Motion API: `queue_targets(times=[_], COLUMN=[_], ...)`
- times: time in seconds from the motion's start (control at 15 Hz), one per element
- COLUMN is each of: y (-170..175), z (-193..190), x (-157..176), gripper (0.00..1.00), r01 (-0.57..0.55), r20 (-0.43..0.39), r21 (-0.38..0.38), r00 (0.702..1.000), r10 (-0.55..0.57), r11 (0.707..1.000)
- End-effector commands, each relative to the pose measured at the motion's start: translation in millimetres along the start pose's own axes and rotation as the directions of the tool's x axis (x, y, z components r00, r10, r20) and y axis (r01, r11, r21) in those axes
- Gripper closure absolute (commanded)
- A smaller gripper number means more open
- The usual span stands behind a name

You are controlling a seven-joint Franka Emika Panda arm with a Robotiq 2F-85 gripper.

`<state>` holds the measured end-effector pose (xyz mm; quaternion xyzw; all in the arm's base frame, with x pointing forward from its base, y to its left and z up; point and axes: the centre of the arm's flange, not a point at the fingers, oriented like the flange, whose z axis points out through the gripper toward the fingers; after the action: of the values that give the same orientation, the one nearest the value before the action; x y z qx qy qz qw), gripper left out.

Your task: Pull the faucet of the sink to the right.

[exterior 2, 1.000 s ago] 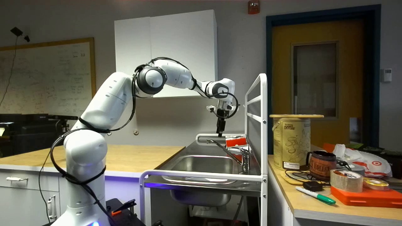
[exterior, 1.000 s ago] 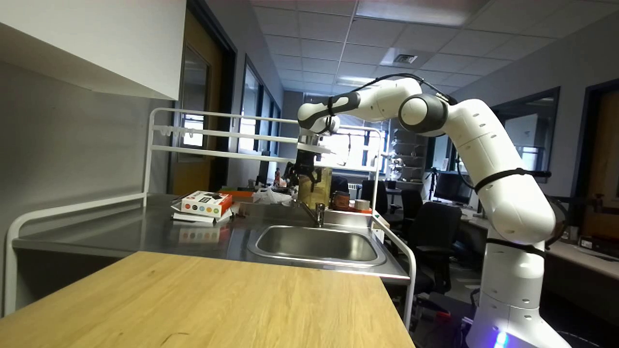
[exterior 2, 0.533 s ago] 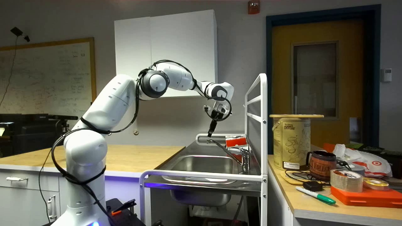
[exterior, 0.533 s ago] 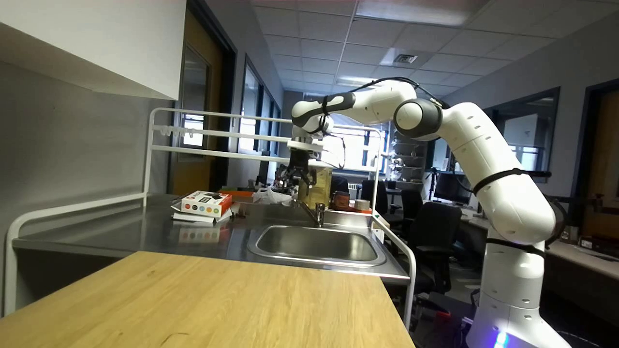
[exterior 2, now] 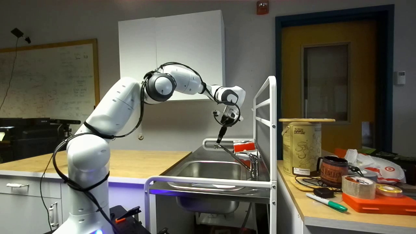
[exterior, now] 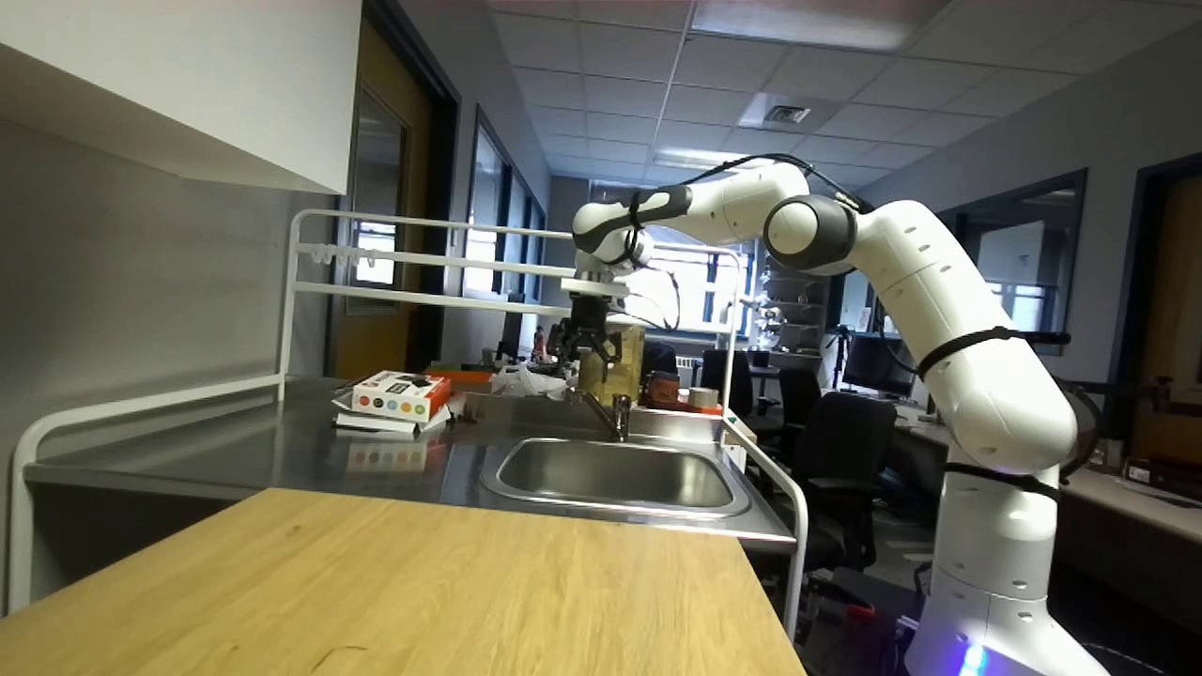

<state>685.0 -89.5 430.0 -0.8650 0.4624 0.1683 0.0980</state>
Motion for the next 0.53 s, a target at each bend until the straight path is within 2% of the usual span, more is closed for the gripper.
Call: queue_targets(times=[0.0,0.47], y=[-1,-8], z=[8,43], x=[13,34], gripper=[0.00,0.00], r01=[-0.076,-0.131], r20=[0.045,0.070], r21=[0.011,-0.035], r00=[0.996,0.989], r10=[0.076,0.134], r11=[0.997,0.991])
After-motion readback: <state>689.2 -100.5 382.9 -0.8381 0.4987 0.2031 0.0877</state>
